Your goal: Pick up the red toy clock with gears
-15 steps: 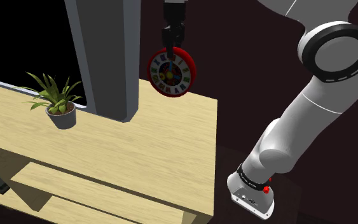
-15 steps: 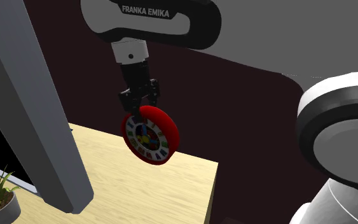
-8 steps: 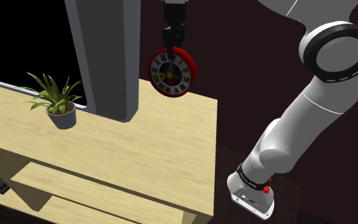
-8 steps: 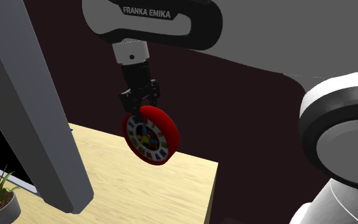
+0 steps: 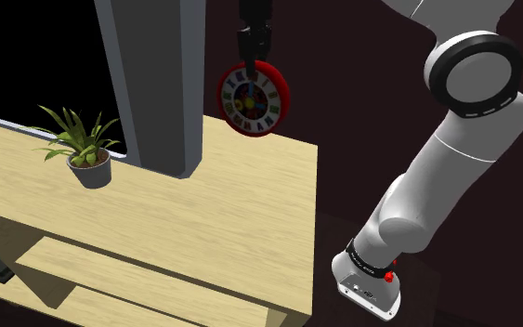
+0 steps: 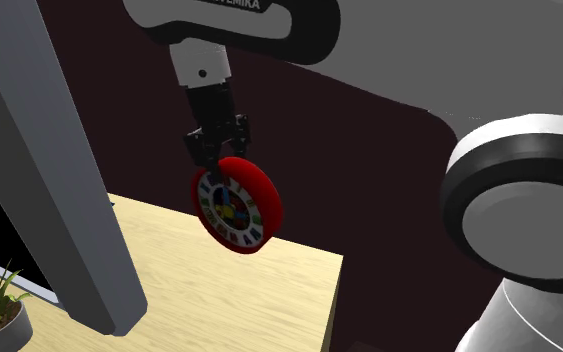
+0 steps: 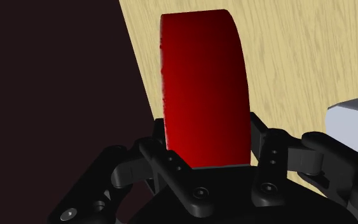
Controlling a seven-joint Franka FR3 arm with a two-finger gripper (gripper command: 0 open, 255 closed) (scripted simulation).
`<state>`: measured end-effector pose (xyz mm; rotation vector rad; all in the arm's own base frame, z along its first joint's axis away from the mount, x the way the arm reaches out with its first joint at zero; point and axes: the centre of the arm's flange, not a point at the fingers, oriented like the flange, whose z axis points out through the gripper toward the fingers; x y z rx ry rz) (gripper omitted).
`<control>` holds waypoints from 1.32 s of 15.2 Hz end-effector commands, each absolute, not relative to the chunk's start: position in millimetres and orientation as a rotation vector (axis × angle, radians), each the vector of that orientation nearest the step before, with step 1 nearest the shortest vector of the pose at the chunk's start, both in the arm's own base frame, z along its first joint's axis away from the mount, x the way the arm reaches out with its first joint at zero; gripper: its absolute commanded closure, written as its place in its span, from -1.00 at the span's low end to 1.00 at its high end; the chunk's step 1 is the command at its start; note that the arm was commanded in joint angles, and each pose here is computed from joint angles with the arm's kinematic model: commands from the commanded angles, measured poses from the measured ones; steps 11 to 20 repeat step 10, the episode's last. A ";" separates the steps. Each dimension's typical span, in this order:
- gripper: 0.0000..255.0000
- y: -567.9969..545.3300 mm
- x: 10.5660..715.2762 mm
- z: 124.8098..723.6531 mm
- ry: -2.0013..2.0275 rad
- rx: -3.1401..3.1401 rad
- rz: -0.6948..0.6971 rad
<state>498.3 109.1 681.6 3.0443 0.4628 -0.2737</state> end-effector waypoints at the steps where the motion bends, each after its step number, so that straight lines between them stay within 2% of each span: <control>1: 1.00 101.1 500.0 697.6 0.440 3.046 -0.241; 8: 1.00 101.1 500.0 734.5 0.440 3.046 -0.241; 20: 1.00 101.1 500.0 735.3 0.440 3.046 -0.241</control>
